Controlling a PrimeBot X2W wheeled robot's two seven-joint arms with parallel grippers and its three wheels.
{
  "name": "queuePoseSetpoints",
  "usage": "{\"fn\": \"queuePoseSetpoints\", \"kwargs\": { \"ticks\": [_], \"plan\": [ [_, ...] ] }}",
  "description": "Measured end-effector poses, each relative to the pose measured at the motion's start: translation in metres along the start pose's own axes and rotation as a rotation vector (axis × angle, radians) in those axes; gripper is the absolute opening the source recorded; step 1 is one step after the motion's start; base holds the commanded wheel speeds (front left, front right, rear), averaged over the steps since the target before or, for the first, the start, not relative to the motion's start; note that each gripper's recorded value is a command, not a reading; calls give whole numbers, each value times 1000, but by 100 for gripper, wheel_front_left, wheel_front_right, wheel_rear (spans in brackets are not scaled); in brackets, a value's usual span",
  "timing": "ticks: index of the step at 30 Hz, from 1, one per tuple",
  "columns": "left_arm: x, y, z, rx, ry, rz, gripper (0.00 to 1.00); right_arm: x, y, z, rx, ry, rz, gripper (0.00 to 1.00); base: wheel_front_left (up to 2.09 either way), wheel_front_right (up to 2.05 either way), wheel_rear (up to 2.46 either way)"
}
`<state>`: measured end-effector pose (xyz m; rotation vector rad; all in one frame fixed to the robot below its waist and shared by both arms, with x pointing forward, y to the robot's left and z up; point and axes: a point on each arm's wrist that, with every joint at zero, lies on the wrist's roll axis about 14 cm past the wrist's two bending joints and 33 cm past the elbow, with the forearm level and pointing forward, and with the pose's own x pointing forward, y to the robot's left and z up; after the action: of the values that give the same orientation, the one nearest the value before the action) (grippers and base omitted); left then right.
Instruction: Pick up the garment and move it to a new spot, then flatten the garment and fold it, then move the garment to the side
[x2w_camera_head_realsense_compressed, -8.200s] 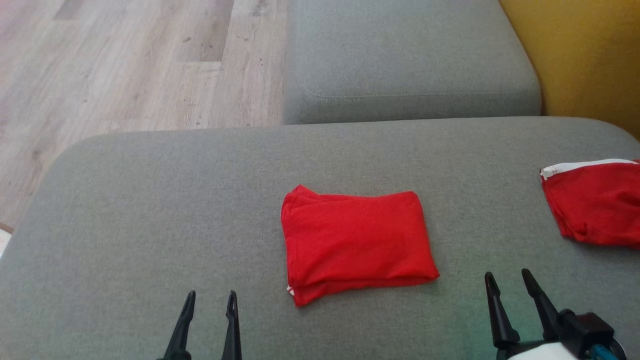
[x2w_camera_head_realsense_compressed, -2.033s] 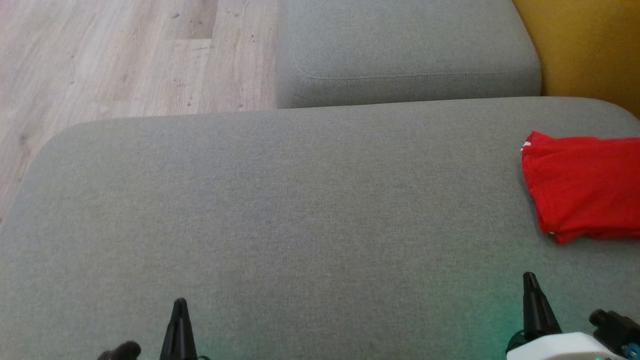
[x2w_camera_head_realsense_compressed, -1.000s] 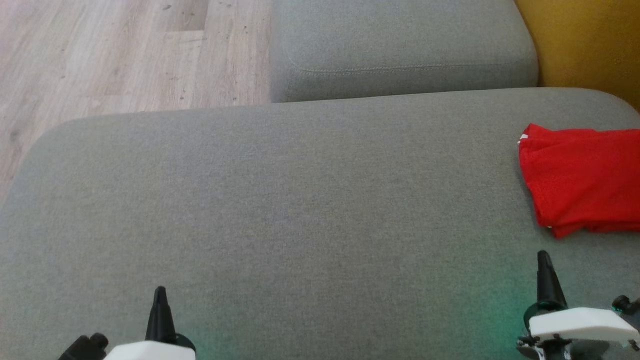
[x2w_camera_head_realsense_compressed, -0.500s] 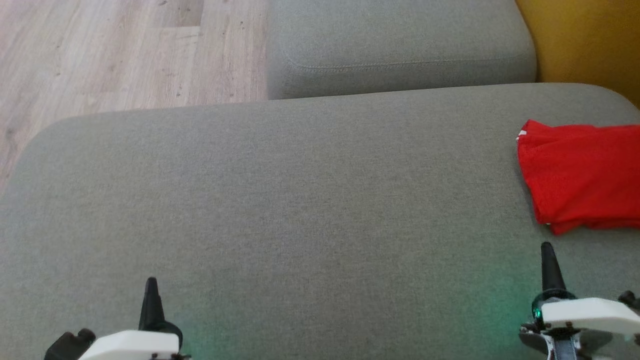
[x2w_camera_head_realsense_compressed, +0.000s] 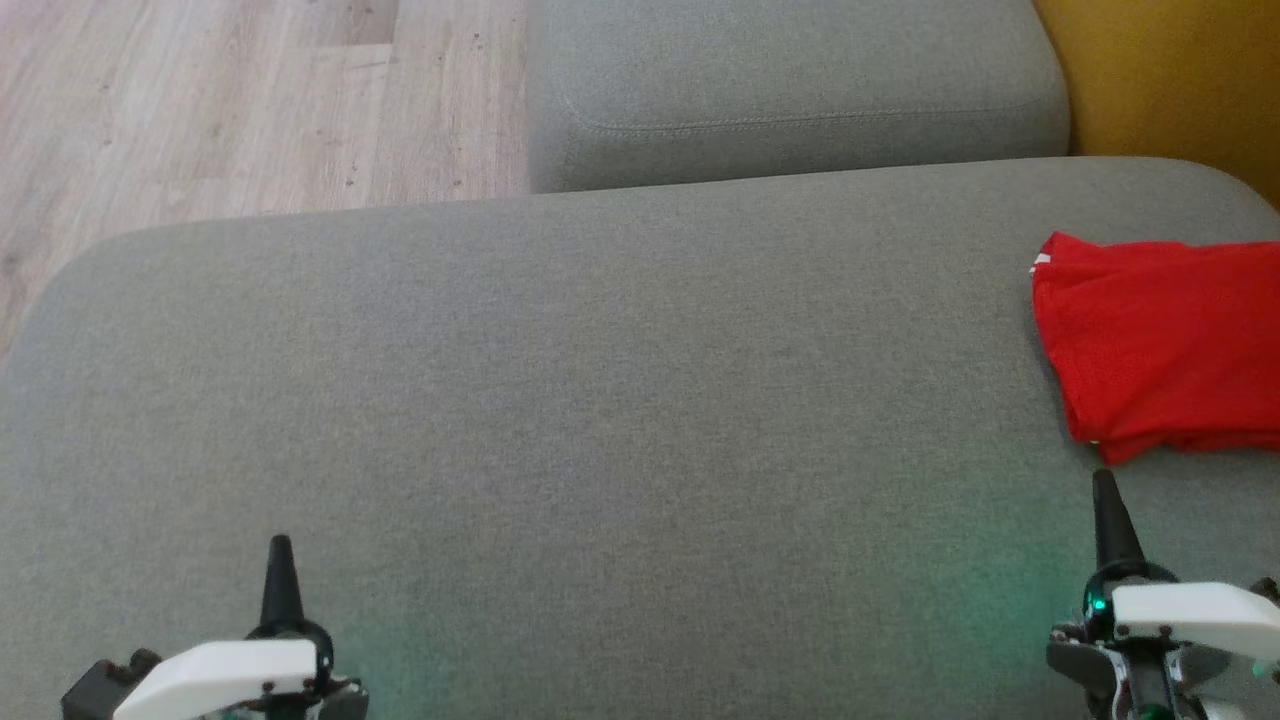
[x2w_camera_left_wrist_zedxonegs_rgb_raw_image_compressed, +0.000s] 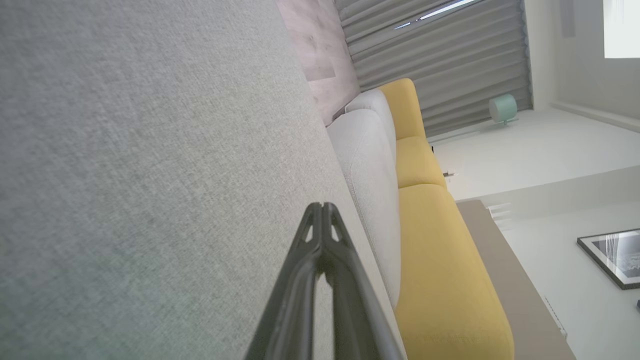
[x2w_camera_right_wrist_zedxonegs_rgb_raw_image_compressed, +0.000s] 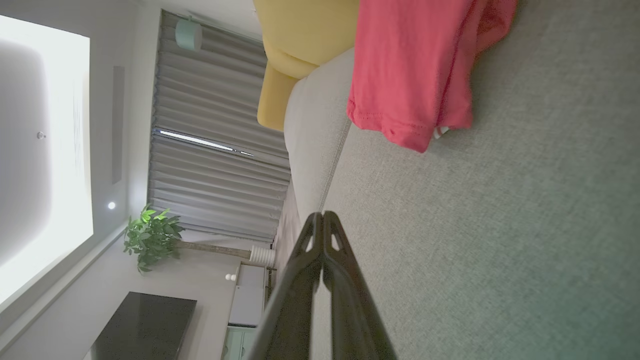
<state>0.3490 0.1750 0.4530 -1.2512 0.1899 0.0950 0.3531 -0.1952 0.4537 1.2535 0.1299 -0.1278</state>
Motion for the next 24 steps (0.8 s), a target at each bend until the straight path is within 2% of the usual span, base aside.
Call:
{"fn": "queuePoseSetpoints", "kwargs": {
  "ticks": [24],
  "plan": [
    [17, -17, 18, -280, -17, -78, 0, 15, 20, 13, 288, -11, 62, 0, 0, 0, 0]
  ]
}}
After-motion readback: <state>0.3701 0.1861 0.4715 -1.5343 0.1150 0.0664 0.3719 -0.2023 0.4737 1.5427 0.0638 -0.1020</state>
